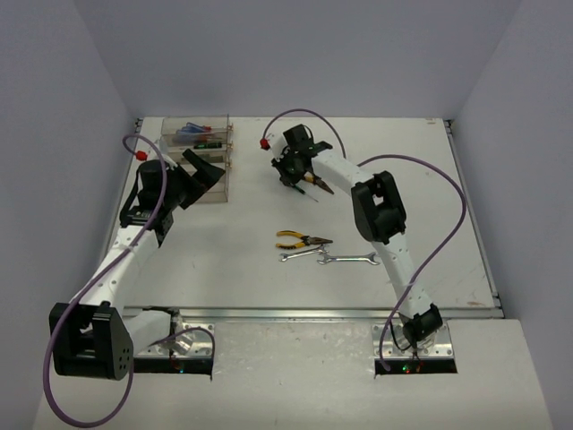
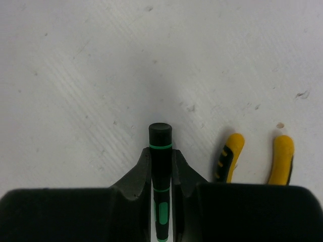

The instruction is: Sort the tools into containers

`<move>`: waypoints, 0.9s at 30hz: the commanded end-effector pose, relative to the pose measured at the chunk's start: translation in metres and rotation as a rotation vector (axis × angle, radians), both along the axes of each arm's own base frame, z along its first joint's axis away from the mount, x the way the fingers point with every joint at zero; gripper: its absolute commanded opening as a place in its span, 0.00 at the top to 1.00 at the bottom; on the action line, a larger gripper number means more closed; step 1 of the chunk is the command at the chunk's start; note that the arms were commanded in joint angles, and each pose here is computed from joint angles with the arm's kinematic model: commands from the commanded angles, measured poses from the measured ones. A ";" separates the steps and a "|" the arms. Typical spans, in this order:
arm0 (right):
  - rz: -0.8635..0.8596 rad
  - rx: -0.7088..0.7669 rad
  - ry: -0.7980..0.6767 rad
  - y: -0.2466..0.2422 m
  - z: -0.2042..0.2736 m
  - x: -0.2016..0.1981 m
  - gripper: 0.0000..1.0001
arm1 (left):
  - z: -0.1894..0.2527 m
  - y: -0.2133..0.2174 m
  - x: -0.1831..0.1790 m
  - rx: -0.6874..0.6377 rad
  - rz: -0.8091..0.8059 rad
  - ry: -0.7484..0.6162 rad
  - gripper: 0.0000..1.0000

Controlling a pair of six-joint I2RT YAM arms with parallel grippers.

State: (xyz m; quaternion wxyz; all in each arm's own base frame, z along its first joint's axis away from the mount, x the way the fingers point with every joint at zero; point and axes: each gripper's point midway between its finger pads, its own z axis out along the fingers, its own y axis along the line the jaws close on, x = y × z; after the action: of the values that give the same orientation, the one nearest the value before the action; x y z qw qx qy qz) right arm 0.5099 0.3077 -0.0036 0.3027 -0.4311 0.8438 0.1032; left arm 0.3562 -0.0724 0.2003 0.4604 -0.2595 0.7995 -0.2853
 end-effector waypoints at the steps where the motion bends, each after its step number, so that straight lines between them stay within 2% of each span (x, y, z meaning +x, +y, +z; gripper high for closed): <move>1: -0.004 0.106 0.078 0.006 0.041 -0.034 0.96 | 0.006 -0.019 0.008 -0.053 -0.082 -0.071 0.00; 5: -0.076 0.253 0.026 0.011 0.113 -0.039 1.00 | 0.013 -0.075 -0.007 -0.163 -0.325 -0.226 0.00; 7: -0.098 0.336 0.015 0.013 0.151 -0.042 0.99 | 0.030 -0.107 -0.022 -0.204 -0.478 -0.373 0.00; 10: -0.134 0.492 0.096 0.012 0.192 -0.057 1.00 | 0.051 -0.135 -0.040 -0.186 -0.602 -0.553 0.00; 13: -0.035 0.707 0.220 0.020 0.249 -0.098 1.00 | 0.059 -0.162 -0.056 -0.167 -0.683 -0.653 0.06; 14: -0.045 0.718 0.236 0.021 0.245 -0.099 1.00 | 0.061 -0.163 -0.055 -0.162 -0.682 -0.670 0.07; 17: 0.097 0.851 0.346 0.027 0.279 -0.147 1.00 | 0.076 -0.176 -0.056 -0.196 -0.723 -0.738 0.18; 19: 0.161 0.914 0.348 0.029 0.295 -0.160 1.00 | 0.082 -0.181 -0.054 -0.212 -0.750 -0.745 0.21; 20: 0.154 0.939 0.398 0.029 0.293 -0.169 1.00 | 0.090 -0.186 -0.053 -0.218 -0.766 -0.761 0.24; 22: 0.224 0.991 0.383 0.028 0.313 -0.182 1.00 | 0.093 -0.190 -0.050 -0.225 -0.765 -0.764 0.26; 26: 0.251 1.025 0.401 0.028 0.320 -0.199 1.00 | 0.099 -0.195 -0.049 -0.249 -0.777 -0.775 0.28; 27: 0.252 1.024 0.408 0.029 0.317 -0.202 1.00 | 0.103 -0.197 -0.051 -0.266 -0.793 -0.786 0.33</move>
State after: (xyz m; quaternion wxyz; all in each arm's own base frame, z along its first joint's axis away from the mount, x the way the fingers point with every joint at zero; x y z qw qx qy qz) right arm 0.3304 0.3336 0.2757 0.2813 -0.2705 0.7207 0.5730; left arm 0.3152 -0.2603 0.2650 0.5195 0.0900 0.6210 -0.5800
